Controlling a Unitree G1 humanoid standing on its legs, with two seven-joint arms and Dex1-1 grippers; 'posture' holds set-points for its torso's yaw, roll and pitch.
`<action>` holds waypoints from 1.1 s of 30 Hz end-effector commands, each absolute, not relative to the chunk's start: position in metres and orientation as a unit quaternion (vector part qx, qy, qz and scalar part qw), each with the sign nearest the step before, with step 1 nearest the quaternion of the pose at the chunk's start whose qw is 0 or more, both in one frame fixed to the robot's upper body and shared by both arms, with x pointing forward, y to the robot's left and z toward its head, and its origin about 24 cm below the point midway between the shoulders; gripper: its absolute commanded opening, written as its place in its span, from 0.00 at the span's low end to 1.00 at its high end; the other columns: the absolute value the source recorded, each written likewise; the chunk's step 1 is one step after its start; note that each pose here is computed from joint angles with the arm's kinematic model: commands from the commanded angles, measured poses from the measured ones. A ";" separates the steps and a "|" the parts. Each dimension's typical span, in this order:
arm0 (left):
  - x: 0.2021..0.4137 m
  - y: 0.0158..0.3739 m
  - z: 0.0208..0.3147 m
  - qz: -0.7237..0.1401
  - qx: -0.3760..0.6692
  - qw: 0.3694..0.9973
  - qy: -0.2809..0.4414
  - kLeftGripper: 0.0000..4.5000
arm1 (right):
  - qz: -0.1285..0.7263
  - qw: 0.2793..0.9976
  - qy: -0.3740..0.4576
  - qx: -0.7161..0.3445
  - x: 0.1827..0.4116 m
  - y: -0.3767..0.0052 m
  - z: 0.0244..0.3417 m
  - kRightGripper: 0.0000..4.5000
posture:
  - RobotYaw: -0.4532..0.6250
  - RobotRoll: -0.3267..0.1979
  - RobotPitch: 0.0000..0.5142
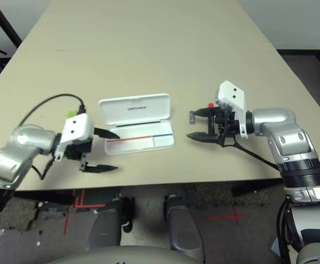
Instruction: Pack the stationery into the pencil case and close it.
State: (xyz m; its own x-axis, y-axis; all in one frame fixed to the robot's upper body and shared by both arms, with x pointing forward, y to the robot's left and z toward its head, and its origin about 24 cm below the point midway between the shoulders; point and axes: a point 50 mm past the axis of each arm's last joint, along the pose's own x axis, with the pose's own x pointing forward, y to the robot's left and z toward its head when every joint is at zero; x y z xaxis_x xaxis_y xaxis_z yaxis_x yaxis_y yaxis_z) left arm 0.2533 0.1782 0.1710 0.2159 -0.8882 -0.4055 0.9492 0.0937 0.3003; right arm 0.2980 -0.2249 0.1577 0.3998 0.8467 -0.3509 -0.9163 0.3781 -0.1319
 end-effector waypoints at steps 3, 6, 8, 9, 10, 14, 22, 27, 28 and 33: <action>0.253 0.175 0.184 -0.622 0.247 0.742 0.035 1.00 | 0.455 0.880 0.086 -0.109 0.310 -0.221 0.167 1.00 | 0.30 0.62 0.29; 0.253 0.173 0.179 -0.625 0.250 0.739 0.040 1.00 | 0.348 0.931 0.088 -0.075 0.325 -0.217 0.178 1.00 | 0.29 0.62 0.30; 0.254 0.170 0.175 -0.626 0.251 0.737 0.042 1.00 | 0.279 0.954 0.093 -0.060 0.334 -0.216 0.183 1.00 | 0.28 0.62 0.30; 0.254 0.169 0.175 -0.627 0.251 0.736 0.042 1.00 | 0.251 0.961 0.098 -0.053 0.336 -0.215 0.184 1.00 | 0.28 0.62 0.30; 0.254 0.168 0.174 -0.627 0.251 0.736 0.042 1.00 | 0.229 0.967 0.103 -0.046 0.337 -0.214 0.186 1.00 | 0.28 0.62 0.30; 0.256 0.166 0.172 -0.629 0.254 0.733 0.041 1.00 | 0.112 0.985 0.133 -0.011 0.340 -0.214 0.186 1.00 | 0.28 0.62 0.31; 0.257 0.161 0.167 -0.634 0.256 0.728 0.041 1.00 | -0.004 0.982 0.191 -0.002 0.324 -0.213 0.160 1.00 | 0.26 0.62 0.32; 0.258 0.159 0.165 -0.636 0.256 0.727 0.041 1.00 | -0.031 0.976 0.217 0.002 0.311 -0.214 0.145 1.00 | 0.26 0.62 0.32; 0.258 0.159 0.164 -0.636 0.256 0.726 0.041 1.00 | -0.033 0.974 0.226 0.006 0.308 -0.215 0.141 1.00 | 0.26 0.62 0.32; 0.259 0.157 0.163 -0.638 0.257 0.725 0.039 1.00 | -0.036 0.968 0.249 0.021 0.305 -0.216 0.132 1.00 | 0.26 0.62 0.32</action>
